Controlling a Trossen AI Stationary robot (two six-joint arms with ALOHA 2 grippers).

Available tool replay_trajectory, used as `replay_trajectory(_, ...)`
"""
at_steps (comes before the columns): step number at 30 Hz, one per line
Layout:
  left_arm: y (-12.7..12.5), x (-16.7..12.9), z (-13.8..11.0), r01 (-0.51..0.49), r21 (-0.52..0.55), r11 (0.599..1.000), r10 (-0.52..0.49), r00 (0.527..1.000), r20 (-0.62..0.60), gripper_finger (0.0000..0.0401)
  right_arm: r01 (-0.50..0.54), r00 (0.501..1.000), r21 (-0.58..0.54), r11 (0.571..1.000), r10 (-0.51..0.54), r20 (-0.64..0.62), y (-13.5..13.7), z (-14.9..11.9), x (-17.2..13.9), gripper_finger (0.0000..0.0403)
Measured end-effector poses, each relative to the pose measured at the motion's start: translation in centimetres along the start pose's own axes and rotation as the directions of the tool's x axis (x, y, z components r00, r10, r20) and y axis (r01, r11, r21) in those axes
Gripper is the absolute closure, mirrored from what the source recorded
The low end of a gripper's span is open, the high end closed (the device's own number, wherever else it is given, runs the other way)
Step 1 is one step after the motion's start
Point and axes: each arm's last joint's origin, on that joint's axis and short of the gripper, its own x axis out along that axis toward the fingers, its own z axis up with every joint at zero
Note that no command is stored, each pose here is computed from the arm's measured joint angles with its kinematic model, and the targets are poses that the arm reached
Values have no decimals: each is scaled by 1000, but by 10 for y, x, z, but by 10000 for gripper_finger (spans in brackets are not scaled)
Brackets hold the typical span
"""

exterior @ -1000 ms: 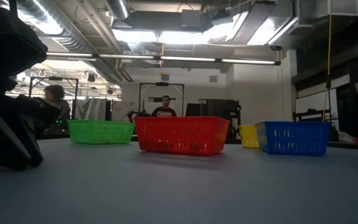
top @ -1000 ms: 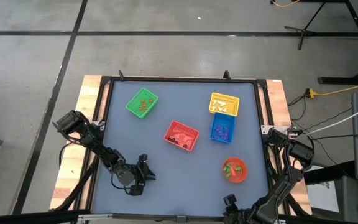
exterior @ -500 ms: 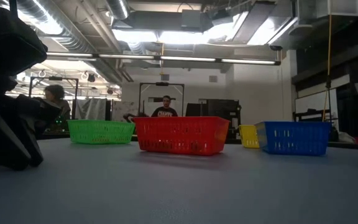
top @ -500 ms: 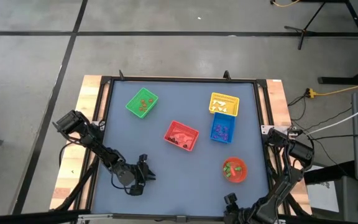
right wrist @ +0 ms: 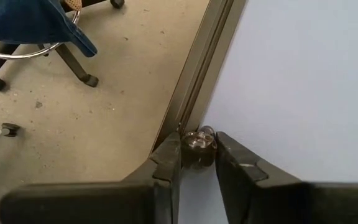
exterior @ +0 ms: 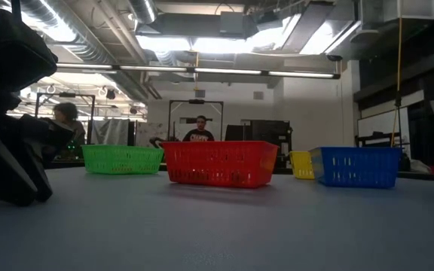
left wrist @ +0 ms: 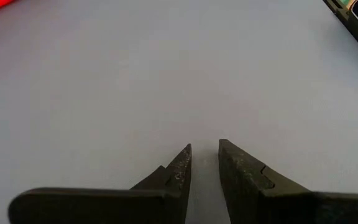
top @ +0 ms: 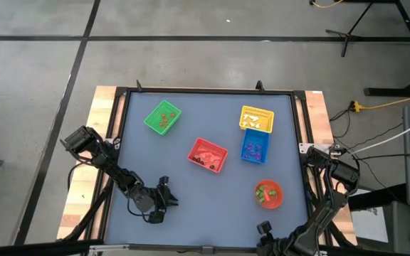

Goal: Sort Halloween decoration
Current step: Put the black skull toy into the red bin

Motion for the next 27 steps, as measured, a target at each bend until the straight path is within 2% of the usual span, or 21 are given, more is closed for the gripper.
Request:
replay_trajectory(8, 0, 0, 0, 1, 0, 1000, -1, 1000, 0, 337, 0, 1000, 14, 1000, 0, 0, -4, 3, 1, 319)
replay_trajectory(15, 0, 0, 0, 2, 0, 1000, -2, 1000, 1, 337, 34, 999, 28, 999, -35, 32, -22, 27, 1, 323)
replay_trajectory(21, 0, 0, 0, 3, 0, 1000, -3, 1000, 1, 337, 130, 985, -47, 990, -123, 118, -50, 61, -1, 323)
replay_trajectory(27, 0, 0, 0, 3, 1, 1000, -3, 1000, 1, 337, 256, 957, -144, 956, -230, 176, -100, 101, -3, 323)
